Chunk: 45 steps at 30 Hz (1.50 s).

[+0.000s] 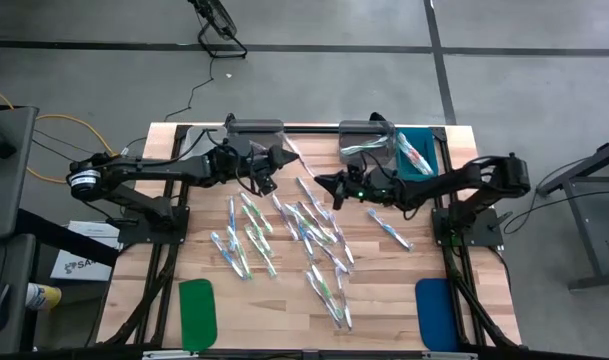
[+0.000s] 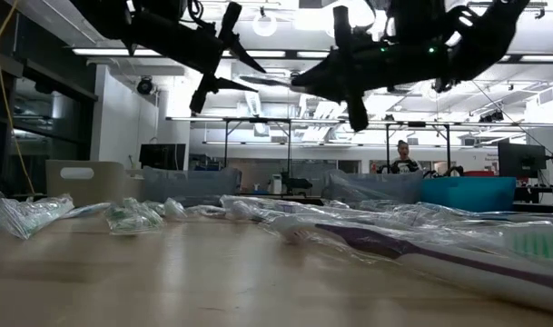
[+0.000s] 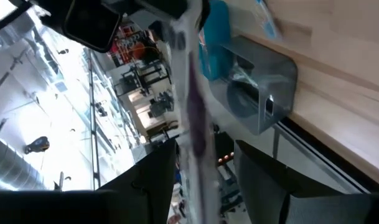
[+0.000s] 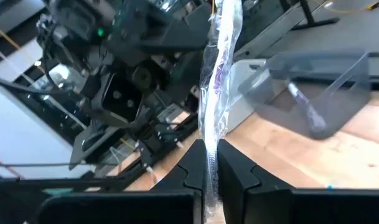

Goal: Pick & Place Toothbrushes
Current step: Put the violet toothbrush into the left black bin

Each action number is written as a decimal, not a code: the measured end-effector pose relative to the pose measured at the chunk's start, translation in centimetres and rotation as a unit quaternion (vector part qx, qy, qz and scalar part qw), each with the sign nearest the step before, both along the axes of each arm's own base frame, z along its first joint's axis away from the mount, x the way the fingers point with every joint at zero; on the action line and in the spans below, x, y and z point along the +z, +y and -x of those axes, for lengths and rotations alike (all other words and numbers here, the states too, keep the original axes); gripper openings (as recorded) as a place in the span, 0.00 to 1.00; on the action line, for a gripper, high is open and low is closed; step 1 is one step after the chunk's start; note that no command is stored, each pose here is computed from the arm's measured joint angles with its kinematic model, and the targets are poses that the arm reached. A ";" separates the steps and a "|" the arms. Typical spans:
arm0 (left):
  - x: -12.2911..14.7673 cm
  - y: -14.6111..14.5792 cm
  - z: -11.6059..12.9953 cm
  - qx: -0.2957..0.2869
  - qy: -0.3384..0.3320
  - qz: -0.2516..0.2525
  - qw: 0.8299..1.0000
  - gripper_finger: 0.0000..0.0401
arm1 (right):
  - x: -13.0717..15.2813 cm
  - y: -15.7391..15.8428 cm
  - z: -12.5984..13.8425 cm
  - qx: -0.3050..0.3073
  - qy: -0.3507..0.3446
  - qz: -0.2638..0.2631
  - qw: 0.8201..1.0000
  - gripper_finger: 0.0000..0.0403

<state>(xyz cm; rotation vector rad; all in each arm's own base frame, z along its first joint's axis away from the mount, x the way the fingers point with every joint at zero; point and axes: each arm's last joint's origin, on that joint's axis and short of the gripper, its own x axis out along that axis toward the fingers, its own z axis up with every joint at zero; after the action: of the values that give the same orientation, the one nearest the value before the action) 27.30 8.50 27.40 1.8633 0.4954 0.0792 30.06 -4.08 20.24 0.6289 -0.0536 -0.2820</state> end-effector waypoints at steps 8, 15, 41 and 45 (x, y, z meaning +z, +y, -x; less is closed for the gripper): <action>0.0 0.2 0.1 0.037 0.004 -0.006 0.999 0.39 | 0.2 0.2 -2.2 0.026 -0.002 0.004 1.000 0.03; -0.5 0.4 0.3 0.073 0.027 -0.004 0.997 0.21 | 0.1 0.3 -2.3 0.023 0.005 0.007 1.000 0.03; -2.8 6.8 4.7 0.373 -0.006 0.207 0.905 0.09 | 3.9 -0.5 2.7 0.023 0.142 0.054 0.988 0.43; -3.2 8.9 6.5 0.421 -0.043 0.270 0.865 0.09 | 4.9 -0.4 4.0 0.000 0.155 0.061 0.986 0.42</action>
<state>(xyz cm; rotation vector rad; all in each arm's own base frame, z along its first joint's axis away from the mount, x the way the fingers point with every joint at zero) 20.79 17.44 24.19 0.9844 1.1149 0.5478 26.07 -4.46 25.16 0.4581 0.2266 -0.3713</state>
